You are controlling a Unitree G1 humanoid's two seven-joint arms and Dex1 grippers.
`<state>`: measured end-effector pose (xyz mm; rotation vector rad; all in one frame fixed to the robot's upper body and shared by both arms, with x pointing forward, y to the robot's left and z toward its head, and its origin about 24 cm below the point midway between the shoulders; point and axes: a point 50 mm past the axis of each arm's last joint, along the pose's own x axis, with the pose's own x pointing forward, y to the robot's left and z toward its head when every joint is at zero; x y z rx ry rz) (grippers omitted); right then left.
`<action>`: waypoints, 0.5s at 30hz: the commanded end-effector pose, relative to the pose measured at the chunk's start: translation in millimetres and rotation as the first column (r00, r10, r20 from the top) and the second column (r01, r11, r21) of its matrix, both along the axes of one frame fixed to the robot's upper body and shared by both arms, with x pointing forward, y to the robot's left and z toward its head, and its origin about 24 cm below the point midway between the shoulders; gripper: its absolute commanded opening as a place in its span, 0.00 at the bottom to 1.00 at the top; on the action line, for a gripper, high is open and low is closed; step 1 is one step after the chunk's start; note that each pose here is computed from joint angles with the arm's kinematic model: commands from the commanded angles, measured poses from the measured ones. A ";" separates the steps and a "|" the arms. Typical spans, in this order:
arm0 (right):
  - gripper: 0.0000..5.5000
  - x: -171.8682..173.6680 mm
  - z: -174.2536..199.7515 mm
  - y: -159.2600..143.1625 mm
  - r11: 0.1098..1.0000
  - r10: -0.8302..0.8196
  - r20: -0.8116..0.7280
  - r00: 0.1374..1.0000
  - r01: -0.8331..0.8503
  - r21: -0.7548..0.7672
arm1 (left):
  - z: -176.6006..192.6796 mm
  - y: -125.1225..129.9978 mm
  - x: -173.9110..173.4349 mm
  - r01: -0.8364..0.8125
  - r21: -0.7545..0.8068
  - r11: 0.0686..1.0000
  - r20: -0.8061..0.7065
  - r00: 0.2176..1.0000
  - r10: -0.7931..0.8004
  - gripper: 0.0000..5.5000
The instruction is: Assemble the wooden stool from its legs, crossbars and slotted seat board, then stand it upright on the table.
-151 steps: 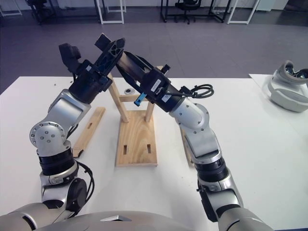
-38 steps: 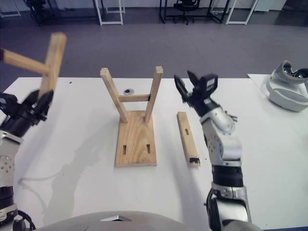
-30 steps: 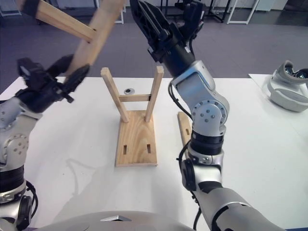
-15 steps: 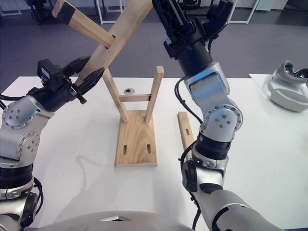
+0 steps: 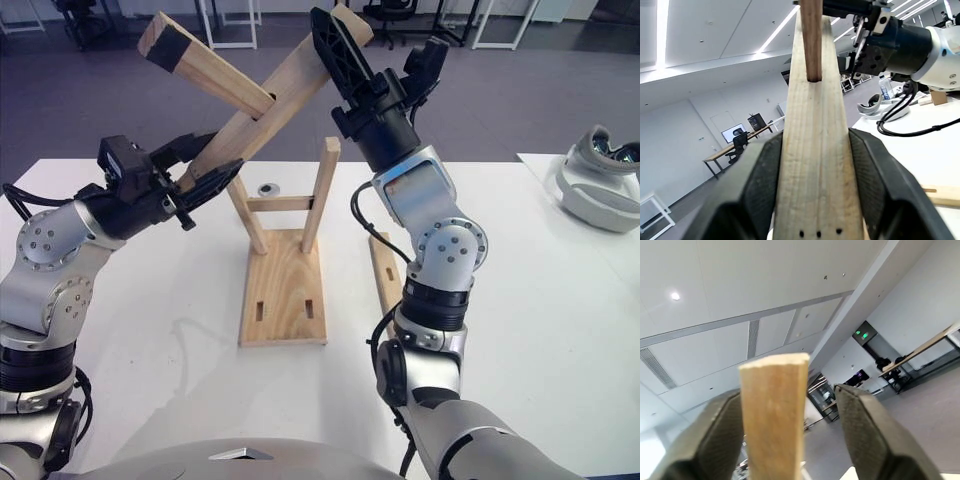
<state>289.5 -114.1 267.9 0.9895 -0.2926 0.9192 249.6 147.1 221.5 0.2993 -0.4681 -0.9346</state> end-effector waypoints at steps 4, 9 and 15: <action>0.31 -9.0 -13.1 -3.6 0.998 0.039 -0.066 0.997 -0.043 -0.052 | -4.5 -1.8 -5.6 0.046 0.082 0.996 0.015 0.999 -0.047 0.37; 0.20 -27.5 -40.5 -23.0 0.996 -0.039 -0.132 0.990 0.028 -0.089 | -24.7 -5.2 -15.5 0.072 0.113 0.991 -0.073 0.995 -0.064 0.37; 0.19 -74.8 -107.1 -68.3 0.942 -0.323 -0.376 0.869 0.256 -0.216 | -104.5 35.6 -32.8 -0.256 0.087 0.963 -0.368 0.890 0.270 0.61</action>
